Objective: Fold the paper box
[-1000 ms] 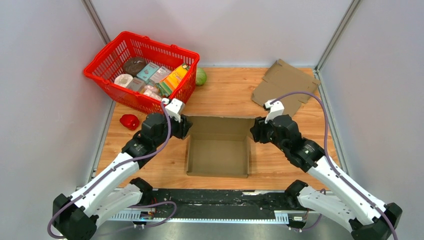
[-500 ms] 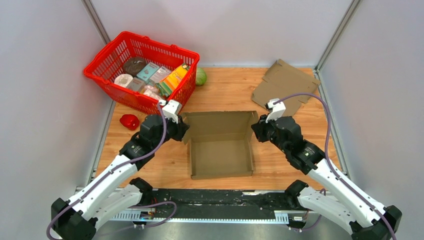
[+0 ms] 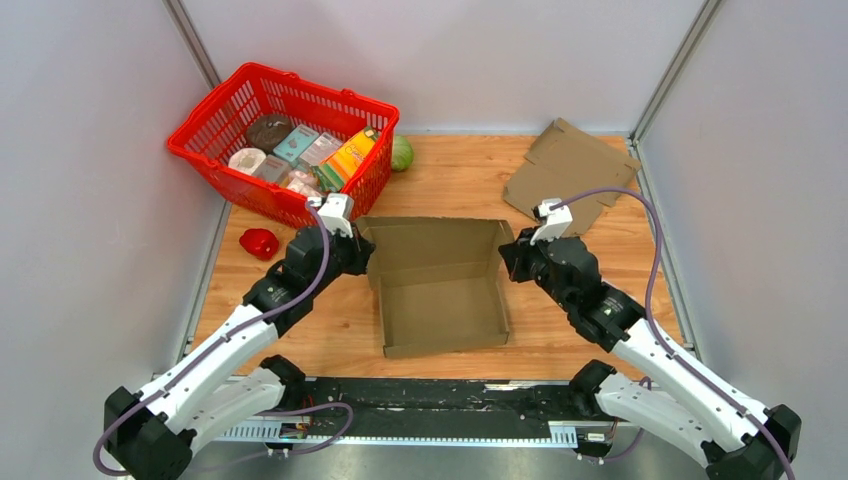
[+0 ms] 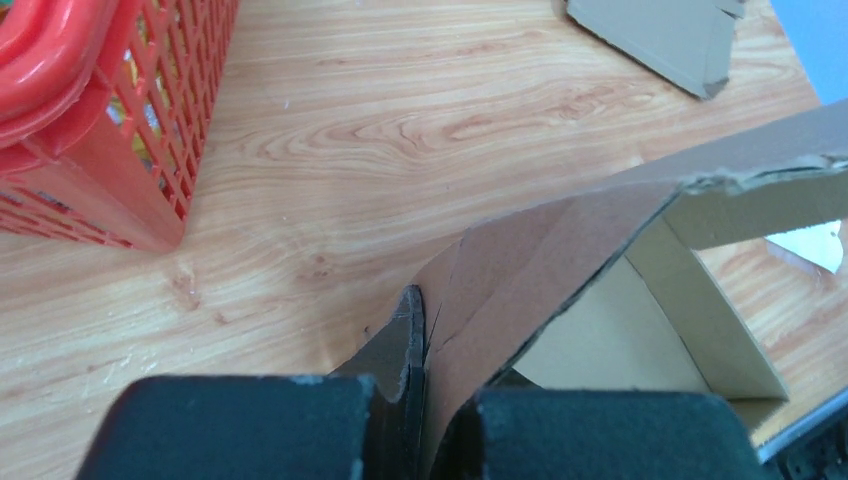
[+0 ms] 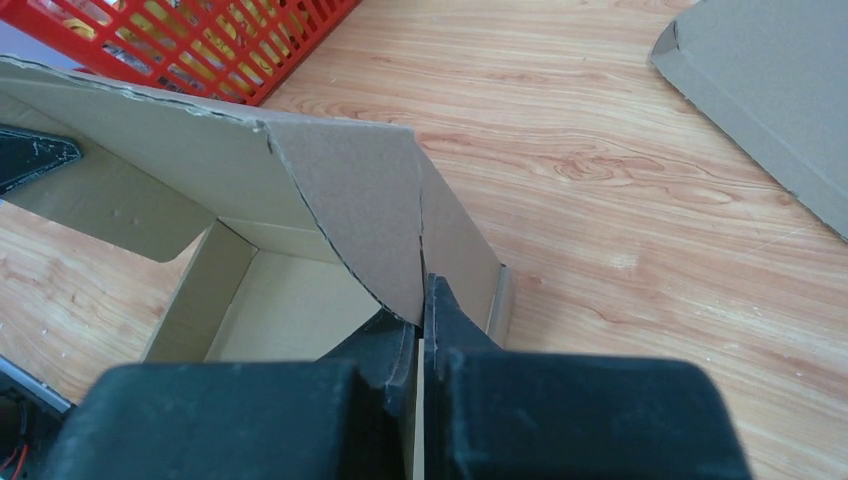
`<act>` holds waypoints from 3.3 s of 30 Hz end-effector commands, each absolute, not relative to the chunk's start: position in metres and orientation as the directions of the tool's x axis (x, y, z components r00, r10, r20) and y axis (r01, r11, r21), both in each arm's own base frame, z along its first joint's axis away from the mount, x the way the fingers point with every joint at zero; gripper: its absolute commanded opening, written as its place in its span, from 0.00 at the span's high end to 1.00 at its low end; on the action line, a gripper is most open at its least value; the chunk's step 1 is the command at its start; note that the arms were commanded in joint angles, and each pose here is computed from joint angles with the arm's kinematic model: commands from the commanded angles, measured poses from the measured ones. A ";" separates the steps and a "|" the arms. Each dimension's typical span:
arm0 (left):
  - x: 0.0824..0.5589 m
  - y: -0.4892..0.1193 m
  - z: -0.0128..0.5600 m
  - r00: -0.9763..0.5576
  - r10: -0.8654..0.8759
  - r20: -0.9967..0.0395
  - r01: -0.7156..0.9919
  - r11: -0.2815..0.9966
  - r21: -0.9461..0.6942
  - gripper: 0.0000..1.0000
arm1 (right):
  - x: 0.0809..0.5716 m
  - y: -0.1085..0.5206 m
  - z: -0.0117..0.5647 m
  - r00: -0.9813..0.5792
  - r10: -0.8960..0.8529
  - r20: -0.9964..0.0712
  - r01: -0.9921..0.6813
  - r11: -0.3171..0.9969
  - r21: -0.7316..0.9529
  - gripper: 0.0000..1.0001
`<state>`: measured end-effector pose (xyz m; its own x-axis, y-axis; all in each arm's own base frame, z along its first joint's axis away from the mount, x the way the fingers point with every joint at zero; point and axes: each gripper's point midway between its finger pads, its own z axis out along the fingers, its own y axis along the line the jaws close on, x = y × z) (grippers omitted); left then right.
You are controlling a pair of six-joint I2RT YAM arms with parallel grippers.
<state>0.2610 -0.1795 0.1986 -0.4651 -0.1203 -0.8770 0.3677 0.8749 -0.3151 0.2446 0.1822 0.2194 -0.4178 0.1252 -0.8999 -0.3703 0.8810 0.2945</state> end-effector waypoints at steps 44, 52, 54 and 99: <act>0.229 -0.231 0.215 -0.534 -0.405 -0.743 0.387 0.664 -0.640 0.48 | 0.223 0.203 0.208 -0.398 0.254 -0.881 -0.376 0.831 0.409 0.97; 0.221 -0.218 0.181 -0.558 -0.374 -0.741 0.344 0.708 -0.616 0.59 | 0.207 0.205 0.202 -0.462 0.244 -0.853 -0.397 0.803 0.444 0.75; 0.221 -0.216 0.179 -0.557 -0.366 -0.745 0.341 0.718 -0.607 0.60 | 0.202 0.208 0.204 -0.482 0.236 -0.844 -0.414 0.788 0.457 0.69; 0.109 -0.159 0.233 -0.639 -0.208 -0.740 0.461 0.666 -0.586 0.39 | 0.179 0.202 0.164 -0.796 0.287 -0.533 -0.166 0.744 0.647 0.12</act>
